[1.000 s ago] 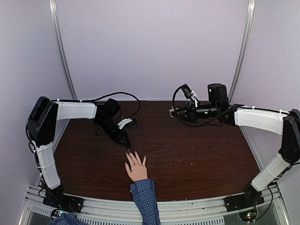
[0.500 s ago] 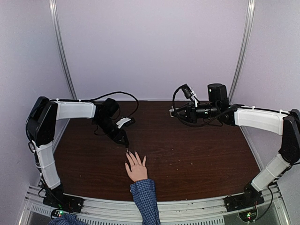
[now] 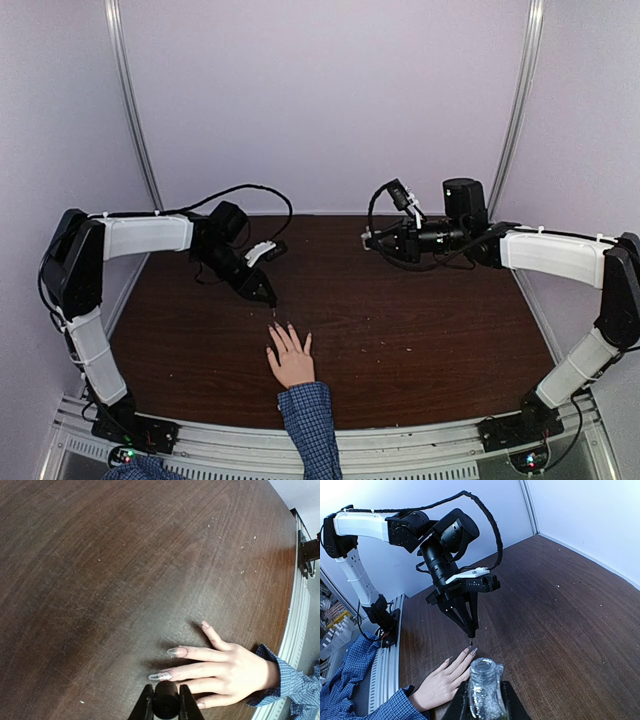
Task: Paint the nails
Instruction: Paint the nail with the hand.
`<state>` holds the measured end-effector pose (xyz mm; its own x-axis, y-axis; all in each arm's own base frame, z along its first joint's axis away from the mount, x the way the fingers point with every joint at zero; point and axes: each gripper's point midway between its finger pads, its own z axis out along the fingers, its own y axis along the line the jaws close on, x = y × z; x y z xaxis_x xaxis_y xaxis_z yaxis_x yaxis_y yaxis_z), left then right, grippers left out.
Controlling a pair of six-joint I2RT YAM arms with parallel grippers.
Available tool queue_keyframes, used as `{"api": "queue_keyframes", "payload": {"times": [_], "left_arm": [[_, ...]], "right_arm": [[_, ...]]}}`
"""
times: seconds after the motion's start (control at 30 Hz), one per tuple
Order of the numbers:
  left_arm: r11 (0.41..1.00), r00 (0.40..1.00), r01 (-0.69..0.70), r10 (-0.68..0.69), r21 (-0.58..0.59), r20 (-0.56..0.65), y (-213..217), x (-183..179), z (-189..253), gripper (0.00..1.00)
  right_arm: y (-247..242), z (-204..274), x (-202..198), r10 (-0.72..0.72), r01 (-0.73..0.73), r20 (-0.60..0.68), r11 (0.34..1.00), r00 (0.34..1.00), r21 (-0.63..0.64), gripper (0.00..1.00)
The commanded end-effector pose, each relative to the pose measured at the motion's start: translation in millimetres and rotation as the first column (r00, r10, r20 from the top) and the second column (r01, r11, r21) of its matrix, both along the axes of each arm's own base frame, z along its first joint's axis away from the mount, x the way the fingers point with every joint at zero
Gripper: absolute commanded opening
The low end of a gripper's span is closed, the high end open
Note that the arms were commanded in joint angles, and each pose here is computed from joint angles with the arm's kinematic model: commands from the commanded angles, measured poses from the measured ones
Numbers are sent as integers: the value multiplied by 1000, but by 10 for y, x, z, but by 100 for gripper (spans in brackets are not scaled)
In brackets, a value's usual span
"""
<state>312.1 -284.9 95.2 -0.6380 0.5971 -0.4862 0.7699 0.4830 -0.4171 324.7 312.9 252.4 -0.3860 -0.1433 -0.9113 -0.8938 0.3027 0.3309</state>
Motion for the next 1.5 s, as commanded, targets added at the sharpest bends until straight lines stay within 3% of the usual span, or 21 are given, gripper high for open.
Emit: {"api": "queue_keyframes", "payload": {"times": [0.0, 0.5, 1.47], "left_arm": [[999, 999, 25, -24, -26, 27, -29, 11, 26, 0], [999, 999, 35, -35, 37, -19, -56, -35, -200, 0], [999, 1000, 19, -18, 33, -17, -122, 7, -206, 0]], "right_arm": [[-8, 49, -12, 9, -10, 15, 1000, 1000, 19, 0], [-10, 39, -9, 8, -9, 13, 1000, 1000, 16, 0], [-8, 17, -5, 8, -8, 10, 1000, 1000, 13, 0]]}}
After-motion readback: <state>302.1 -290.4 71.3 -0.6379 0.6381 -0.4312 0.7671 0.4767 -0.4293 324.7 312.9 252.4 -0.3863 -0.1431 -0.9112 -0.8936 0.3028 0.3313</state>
